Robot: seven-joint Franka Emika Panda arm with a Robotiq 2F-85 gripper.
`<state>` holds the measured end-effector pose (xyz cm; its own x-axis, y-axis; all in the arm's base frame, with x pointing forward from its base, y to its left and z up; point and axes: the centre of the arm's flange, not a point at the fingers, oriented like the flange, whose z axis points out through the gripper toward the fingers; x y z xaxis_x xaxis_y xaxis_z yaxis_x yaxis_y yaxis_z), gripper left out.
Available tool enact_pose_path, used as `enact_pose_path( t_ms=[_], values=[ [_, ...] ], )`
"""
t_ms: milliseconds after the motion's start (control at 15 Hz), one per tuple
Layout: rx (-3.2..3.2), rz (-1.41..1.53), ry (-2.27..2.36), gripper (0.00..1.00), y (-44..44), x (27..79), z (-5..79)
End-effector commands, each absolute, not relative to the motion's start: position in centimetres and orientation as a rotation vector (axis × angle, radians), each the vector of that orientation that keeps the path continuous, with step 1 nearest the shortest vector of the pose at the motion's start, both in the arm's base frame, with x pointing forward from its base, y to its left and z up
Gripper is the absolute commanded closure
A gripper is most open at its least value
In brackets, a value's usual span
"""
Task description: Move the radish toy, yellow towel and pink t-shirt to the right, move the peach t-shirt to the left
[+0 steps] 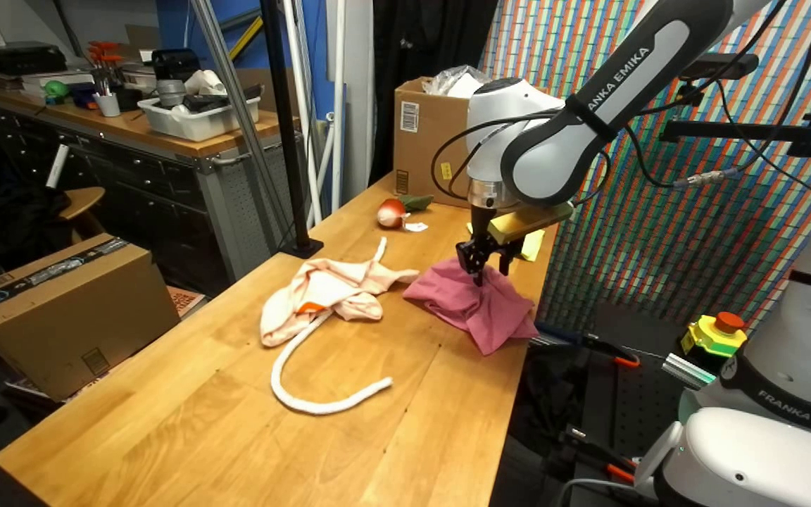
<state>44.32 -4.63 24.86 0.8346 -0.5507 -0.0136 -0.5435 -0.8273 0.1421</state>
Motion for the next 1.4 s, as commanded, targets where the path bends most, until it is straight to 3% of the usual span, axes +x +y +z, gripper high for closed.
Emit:
enact_pose_path(
  t_ms=[0, 133, 1333],
  values=[
    [2.884, -0.007, -0.799, 0.06, -3.4, 44.6, 26.0],
    [2.888, 0.023, -0.700, 0.00, -1.7, 44.9, 26.1],
    [2.908, 0.281, 0.079, 0.00, 11.3, 51.1, 25.8]
  ],
)
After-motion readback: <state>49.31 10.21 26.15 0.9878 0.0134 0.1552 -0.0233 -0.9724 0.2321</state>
